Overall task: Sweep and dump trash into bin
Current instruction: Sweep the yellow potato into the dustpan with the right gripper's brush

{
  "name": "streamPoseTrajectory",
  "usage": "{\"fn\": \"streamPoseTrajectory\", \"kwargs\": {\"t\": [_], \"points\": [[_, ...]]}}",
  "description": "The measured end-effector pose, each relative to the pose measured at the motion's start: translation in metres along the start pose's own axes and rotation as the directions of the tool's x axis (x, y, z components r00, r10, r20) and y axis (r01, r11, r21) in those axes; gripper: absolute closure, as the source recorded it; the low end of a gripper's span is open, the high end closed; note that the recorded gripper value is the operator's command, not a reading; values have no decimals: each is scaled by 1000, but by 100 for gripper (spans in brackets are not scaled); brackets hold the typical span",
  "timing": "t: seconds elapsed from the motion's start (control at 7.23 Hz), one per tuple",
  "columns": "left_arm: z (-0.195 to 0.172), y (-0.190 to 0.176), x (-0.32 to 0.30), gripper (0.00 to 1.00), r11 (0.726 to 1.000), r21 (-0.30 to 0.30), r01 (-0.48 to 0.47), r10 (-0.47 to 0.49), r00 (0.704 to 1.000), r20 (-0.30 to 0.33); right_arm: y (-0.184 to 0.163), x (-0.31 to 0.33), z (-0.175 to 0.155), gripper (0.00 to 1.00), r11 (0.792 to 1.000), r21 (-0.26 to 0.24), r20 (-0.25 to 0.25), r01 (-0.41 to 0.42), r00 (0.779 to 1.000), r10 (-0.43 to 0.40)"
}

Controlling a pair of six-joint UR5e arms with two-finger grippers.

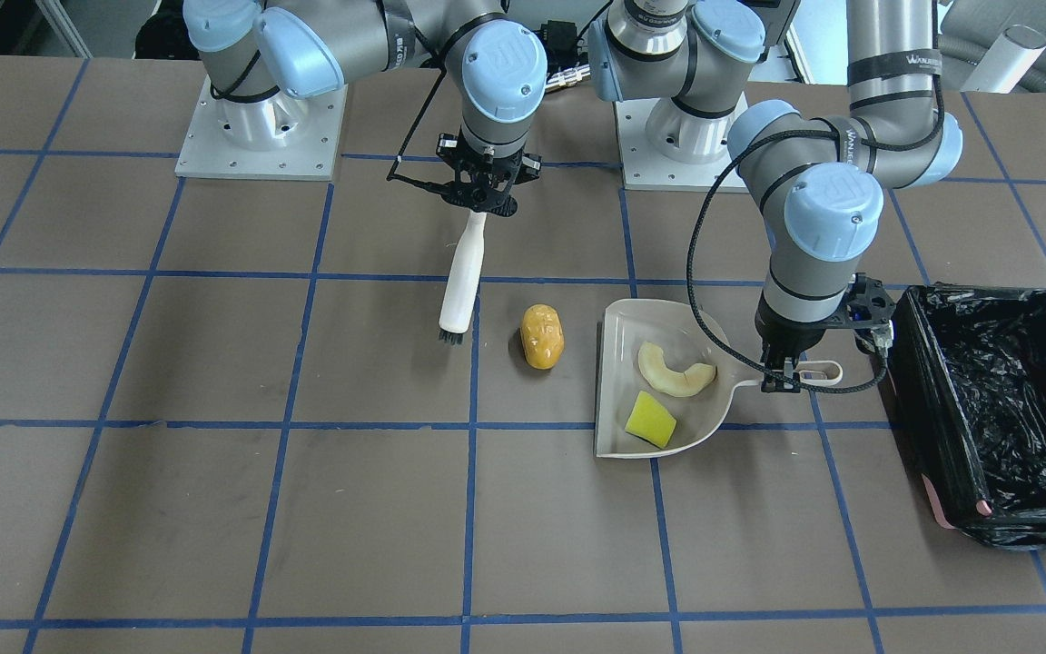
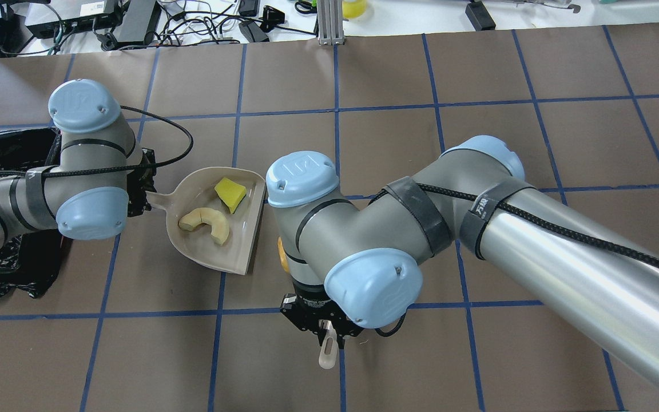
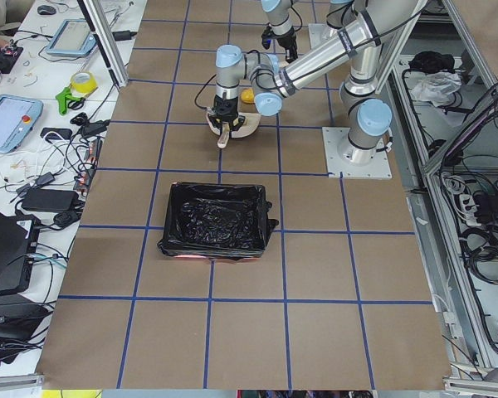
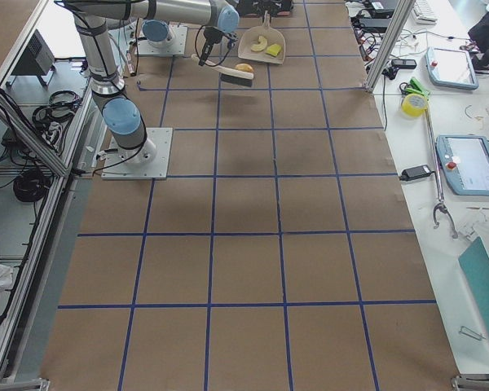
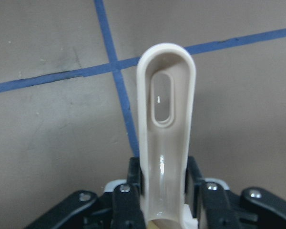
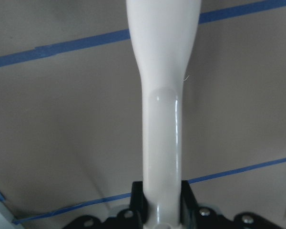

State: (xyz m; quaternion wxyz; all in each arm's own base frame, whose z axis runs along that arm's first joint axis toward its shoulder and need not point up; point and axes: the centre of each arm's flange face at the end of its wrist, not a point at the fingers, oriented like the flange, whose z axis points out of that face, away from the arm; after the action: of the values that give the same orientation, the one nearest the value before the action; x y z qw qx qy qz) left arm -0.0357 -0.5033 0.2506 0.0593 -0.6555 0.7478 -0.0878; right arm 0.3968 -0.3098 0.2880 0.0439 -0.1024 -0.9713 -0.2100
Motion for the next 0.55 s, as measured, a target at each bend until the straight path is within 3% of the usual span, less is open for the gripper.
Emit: {"fn": "streamPoseTrajectory", "kwargs": {"t": [0.28, 0.55], "points": [[4, 7, -18, 100, 999, -5, 37, -37, 999, 14, 2, -20, 10, 100, 997, -45, 77, -65, 995, 69], [5, 9, -22, 100, 998, -6, 63, -62, 998, 17, 8, -46, 31, 100, 995, -45, 78, -89, 993, 92]]}}
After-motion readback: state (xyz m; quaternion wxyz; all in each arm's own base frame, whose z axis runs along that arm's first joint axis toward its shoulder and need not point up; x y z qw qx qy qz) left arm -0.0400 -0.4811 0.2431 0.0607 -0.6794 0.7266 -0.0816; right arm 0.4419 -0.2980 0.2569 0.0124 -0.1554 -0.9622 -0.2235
